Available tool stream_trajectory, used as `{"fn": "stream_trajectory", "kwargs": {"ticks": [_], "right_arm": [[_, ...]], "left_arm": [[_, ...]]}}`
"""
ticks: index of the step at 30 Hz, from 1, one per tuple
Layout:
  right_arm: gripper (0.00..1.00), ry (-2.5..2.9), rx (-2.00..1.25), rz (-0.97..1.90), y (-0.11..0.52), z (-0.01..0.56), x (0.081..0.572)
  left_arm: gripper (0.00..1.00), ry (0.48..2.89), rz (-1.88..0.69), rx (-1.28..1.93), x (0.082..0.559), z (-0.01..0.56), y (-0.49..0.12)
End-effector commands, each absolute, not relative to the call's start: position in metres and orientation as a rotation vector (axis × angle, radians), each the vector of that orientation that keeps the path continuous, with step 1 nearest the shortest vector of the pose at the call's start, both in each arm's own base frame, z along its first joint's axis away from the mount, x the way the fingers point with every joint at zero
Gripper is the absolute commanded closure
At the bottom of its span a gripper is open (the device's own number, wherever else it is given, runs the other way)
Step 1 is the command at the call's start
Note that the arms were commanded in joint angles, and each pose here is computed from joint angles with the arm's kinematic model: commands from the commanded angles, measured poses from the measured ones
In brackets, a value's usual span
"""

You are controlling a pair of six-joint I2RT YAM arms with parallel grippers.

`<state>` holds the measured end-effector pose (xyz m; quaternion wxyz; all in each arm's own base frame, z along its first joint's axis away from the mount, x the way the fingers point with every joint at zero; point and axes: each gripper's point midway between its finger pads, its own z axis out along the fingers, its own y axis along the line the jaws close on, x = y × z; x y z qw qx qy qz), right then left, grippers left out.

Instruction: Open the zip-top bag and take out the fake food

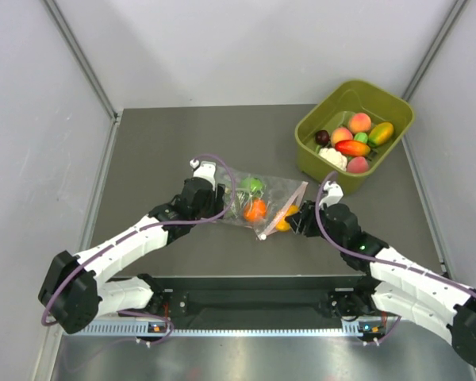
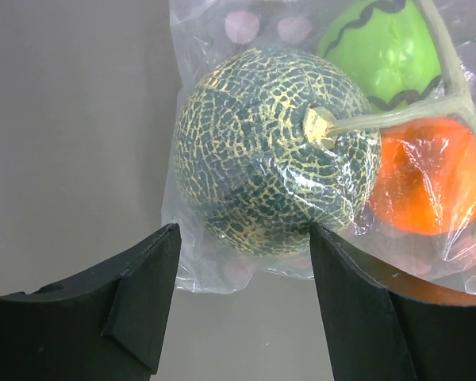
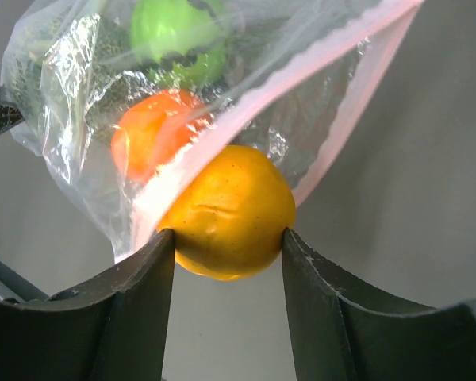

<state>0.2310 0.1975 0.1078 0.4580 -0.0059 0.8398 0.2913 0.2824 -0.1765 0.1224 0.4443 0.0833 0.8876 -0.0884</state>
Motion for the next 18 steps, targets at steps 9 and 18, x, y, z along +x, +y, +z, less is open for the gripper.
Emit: {"fn": "stream_trajectory", "kwargs": {"ticks": [9,18], "right_arm": [[0.98,2.037,-0.058,0.601,0.167,0.148,0.216],[0.98,1.955,-0.045,0.496,0.14,0.195,0.216]], "left_arm": [[0.29,2.167,-0.225,0.169,0.295,0.138,-0.177],[0.28,2.167,-0.24,0.17,0.295,0.139,-0.178]]}}
